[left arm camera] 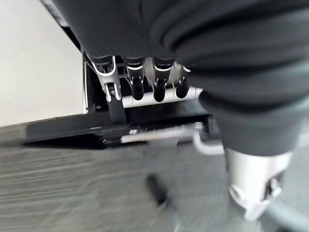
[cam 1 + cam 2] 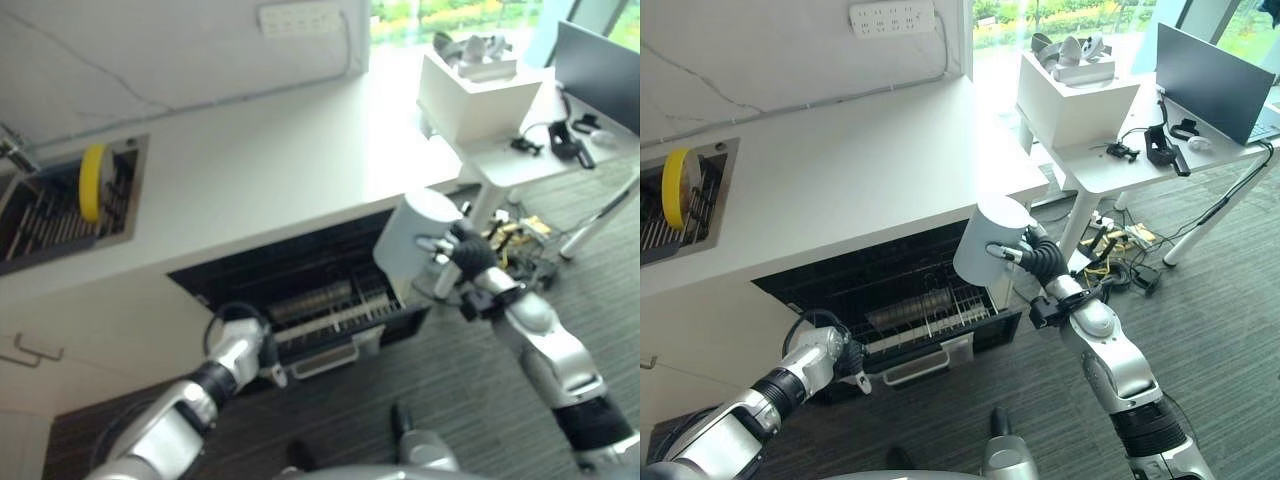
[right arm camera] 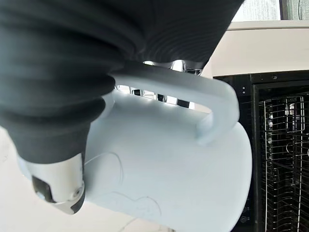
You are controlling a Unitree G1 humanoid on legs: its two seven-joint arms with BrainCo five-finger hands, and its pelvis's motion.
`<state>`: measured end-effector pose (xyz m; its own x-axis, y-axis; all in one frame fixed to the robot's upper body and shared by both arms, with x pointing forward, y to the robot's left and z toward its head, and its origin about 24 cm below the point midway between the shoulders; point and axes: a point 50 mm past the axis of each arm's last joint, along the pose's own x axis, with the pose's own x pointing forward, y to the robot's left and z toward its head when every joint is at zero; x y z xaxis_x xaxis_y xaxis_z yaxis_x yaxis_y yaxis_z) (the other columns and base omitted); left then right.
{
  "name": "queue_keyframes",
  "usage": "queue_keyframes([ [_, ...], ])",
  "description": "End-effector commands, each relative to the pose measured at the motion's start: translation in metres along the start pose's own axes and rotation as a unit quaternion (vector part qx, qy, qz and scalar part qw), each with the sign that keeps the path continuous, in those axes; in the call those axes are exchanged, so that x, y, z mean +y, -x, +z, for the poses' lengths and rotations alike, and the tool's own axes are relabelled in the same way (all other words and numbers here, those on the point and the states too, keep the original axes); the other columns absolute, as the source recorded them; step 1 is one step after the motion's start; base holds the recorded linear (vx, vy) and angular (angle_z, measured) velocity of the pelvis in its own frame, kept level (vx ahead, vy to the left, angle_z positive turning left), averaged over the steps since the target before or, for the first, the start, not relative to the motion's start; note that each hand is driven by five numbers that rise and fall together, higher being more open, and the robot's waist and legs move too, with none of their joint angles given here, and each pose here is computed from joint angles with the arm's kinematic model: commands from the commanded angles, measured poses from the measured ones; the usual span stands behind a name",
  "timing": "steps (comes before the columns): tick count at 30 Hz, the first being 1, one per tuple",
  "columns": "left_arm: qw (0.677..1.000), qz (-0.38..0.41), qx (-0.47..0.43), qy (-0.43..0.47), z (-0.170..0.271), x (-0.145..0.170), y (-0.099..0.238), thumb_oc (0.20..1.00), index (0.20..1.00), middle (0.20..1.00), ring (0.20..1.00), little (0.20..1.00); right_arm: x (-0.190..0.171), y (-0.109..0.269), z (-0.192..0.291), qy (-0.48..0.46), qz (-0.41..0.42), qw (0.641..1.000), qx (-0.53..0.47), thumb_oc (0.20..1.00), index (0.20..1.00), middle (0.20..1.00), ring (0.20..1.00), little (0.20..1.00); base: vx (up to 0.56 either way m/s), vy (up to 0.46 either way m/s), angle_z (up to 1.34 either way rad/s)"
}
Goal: Place the dishes in the dishwasher.
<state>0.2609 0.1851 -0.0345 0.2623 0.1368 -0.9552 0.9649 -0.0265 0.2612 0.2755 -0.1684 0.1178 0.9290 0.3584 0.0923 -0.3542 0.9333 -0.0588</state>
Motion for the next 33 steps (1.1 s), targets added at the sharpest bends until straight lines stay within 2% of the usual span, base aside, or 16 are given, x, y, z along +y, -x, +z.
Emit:
queue_keyframes([
  [1,0.971,-0.22,0.088,-0.035,-0.023,-0.03,0.009,1.0,1.0,1.0,1.0,1.0,-0.004,-0.021,0.058,0.044,0.012,0.992,-0.114,0.2,0.2,0.2,0.2,0.2,-0.06,-0.006,0.02],
  [4,0.962,-0.25,0.083,-0.069,-0.019,-0.02,0.038,1.0,1.0,1.0,1.0,1.0,-0.004,-0.022,0.056,0.05,0.008,0.992,-0.112,0.2,0.2,0.2,0.2,0.2,-0.07,-0.021,0.03],
  [11,0.967,-0.238,0.046,-0.078,-0.026,-0.02,0.052,1.0,1.0,1.0,1.0,1.0,-0.009,-0.018,0.05,0.061,0.0,0.992,-0.106,0.2,0.2,0.2,0.2,0.2,-0.04,-0.034,0.12],
  [17,0.973,-0.227,0.033,-0.016,-0.038,-0.017,0.059,1.0,1.0,1.0,1.0,1.0,-0.011,-0.016,0.044,0.061,-0.007,0.993,-0.097,0.2,0.2,0.2,0.2,0.2,-0.01,-0.029,0.08],
  [20,0.984,-0.163,-0.041,0.059,-0.045,-0.008,0.058,1.0,1.0,1.0,1.0,1.0,-0.013,-0.011,0.04,0.062,-0.015,0.994,-0.089,0.2,0.2,0.2,0.2,0.2,0.02,-0.015,0.05],
  [23,0.974,-0.117,-0.145,0.126,-0.042,0.0,0.058,1.0,1.0,1.0,1.0,1.0,-0.018,-0.007,0.037,0.064,-0.022,0.994,-0.085,0.2,0.2,0.2,0.2,0.2,0.0,0.0,0.0],
  [25,0.943,-0.076,-0.262,0.193,-0.037,0.01,0.07,1.0,1.0,1.0,1.0,1.0,-0.025,-0.001,0.034,0.068,-0.033,0.994,-0.083,0.2,0.2,0.2,0.2,0.2,0.0,0.0,0.0],
  [28,0.862,-0.038,-0.427,0.271,-0.032,0.024,0.099,1.0,1.0,1.0,1.0,1.0,-0.032,0.006,0.033,0.075,-0.045,0.993,-0.077,0.2,0.2,0.2,0.2,0.2,0.06,0.043,0.04],
  [29,0.799,0.003,-0.519,0.303,-0.035,0.032,0.12,1.0,1.0,1.0,1.0,1.0,-0.038,0.011,0.029,0.081,-0.05,0.993,-0.069,0.2,0.2,0.2,0.2,0.2,0.08,0.085,0.04],
  [30,0.771,0.025,-0.552,0.316,-0.036,0.036,0.128,1.0,1.0,1.0,1.0,1.0,-0.039,0.012,0.027,0.083,-0.052,0.993,-0.065,0.2,0.2,0.2,0.2,0.2,0.08,0.096,0.02],
  [31,0.723,0.067,-0.596,0.343,-0.039,0.041,0.139,1.0,1.0,1.0,1.0,1.0,-0.039,0.013,0.025,0.087,-0.056,0.993,-0.059,0.2,0.2,0.2,0.2,0.2,0.04,0.051,-0.02],
  [32,0.72,0.068,-0.598,0.346,-0.04,0.042,0.14,1.0,1.0,1.0,1.0,1.0,-0.039,0.014,0.024,0.087,-0.057,0.993,-0.058,0.2,0.2,0.2,0.2,0.2,0.04,0.052,-0.02],
  [33,0.668,0.11,-0.638,0.367,-0.045,0.046,0.151,1.0,1.0,1.0,1.0,1.0,-0.041,0.016,0.022,0.089,-0.062,0.993,-0.05,0.2,0.2,0.2,0.2,0.2,0.04,0.034,0.0],
])
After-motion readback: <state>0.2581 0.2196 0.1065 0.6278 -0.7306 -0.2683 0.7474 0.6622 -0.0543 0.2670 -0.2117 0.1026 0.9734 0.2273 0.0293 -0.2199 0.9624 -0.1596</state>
